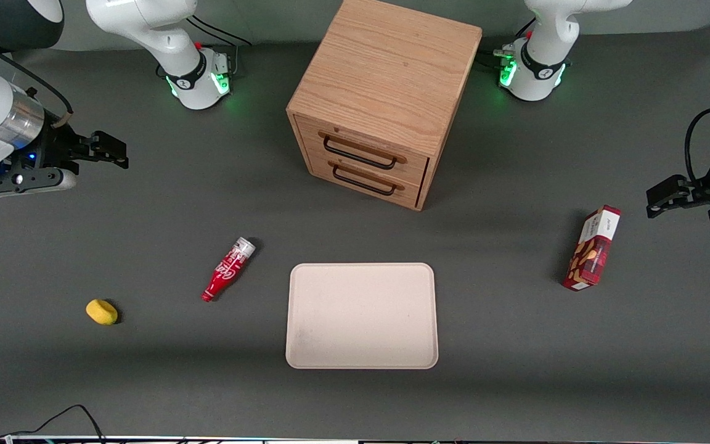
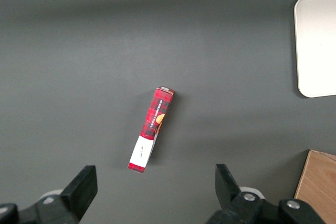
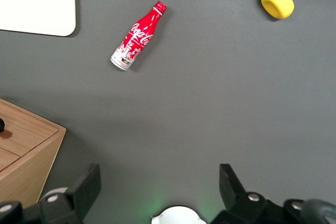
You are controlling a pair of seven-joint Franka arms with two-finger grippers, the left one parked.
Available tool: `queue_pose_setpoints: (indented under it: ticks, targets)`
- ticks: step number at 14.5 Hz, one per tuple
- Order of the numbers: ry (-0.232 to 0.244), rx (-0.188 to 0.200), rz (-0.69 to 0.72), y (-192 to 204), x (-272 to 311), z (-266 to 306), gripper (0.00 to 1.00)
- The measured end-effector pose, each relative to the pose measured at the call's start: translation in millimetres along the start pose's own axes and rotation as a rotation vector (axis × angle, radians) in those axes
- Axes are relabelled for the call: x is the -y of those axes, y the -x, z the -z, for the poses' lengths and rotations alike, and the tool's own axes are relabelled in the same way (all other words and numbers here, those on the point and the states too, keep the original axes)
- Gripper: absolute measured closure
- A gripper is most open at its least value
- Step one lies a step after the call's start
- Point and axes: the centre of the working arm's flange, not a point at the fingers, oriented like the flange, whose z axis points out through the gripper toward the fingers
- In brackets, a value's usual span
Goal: Place coke bottle on tray
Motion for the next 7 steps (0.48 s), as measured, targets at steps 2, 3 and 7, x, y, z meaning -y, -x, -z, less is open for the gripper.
queue_pose_setpoints:
  ticks: [2,3,7]
  targets:
    - [0.0,-0.001,0.0,0.0,0.2,0.4,0.0]
    - [0.0,-0.003,0.0,-0.3,0.4,1.5,0.0]
    - [0.004,0.019,-0.004,-3.2,2.7,8.9,0.0]
